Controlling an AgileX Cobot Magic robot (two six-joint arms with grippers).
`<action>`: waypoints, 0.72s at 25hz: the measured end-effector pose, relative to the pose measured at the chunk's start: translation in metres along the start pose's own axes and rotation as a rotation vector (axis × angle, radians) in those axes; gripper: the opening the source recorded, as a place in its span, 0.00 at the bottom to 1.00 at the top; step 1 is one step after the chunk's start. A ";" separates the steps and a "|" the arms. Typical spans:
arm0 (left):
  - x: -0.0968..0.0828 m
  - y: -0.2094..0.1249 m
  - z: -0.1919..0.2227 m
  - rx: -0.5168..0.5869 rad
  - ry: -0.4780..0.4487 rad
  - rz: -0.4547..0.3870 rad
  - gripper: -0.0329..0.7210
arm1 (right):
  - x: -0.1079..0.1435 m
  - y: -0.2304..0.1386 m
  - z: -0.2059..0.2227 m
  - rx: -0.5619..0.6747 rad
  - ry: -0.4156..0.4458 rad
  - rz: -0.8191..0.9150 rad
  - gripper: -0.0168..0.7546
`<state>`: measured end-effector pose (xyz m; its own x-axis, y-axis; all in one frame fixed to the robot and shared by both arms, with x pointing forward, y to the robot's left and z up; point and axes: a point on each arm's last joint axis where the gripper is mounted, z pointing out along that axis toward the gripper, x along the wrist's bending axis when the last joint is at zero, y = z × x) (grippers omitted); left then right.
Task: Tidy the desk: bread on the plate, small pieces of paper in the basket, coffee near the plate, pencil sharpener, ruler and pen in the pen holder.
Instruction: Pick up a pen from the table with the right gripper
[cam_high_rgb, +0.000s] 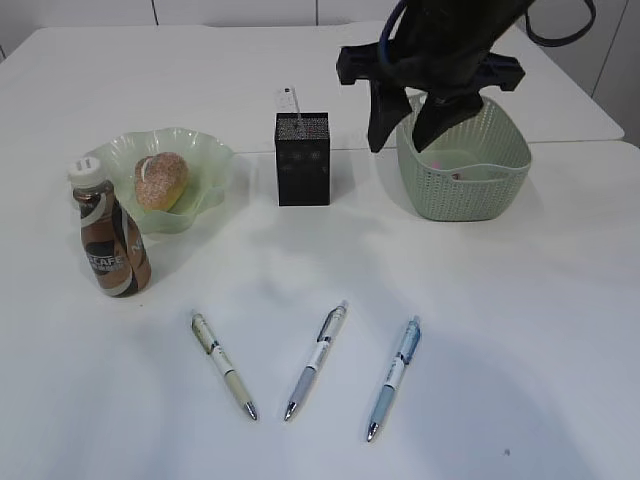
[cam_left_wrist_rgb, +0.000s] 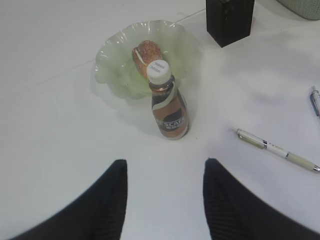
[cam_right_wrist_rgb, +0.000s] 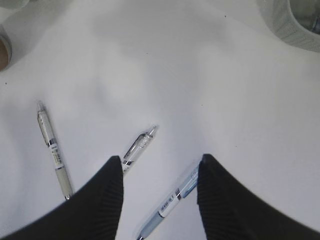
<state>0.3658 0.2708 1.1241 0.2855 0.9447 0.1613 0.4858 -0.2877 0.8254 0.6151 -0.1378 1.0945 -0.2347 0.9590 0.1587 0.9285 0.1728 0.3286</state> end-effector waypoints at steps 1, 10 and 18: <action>0.000 0.000 0.000 0.004 0.000 0.000 0.51 | -0.001 0.000 0.000 0.003 -0.006 0.060 0.52; 0.000 -0.003 0.000 0.029 -0.002 -0.002 0.51 | -0.001 -0.005 -0.002 0.013 -0.011 0.151 0.52; -0.001 -0.003 0.000 0.035 -0.015 -0.015 0.51 | -0.012 -0.050 0.014 0.155 -0.058 0.230 0.52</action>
<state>0.3638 0.2704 1.1213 0.2900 0.9465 0.1413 0.5184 -0.2795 0.8082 0.5753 -0.1547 1.0636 0.0003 0.9875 0.1575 0.9894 -0.0231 0.1431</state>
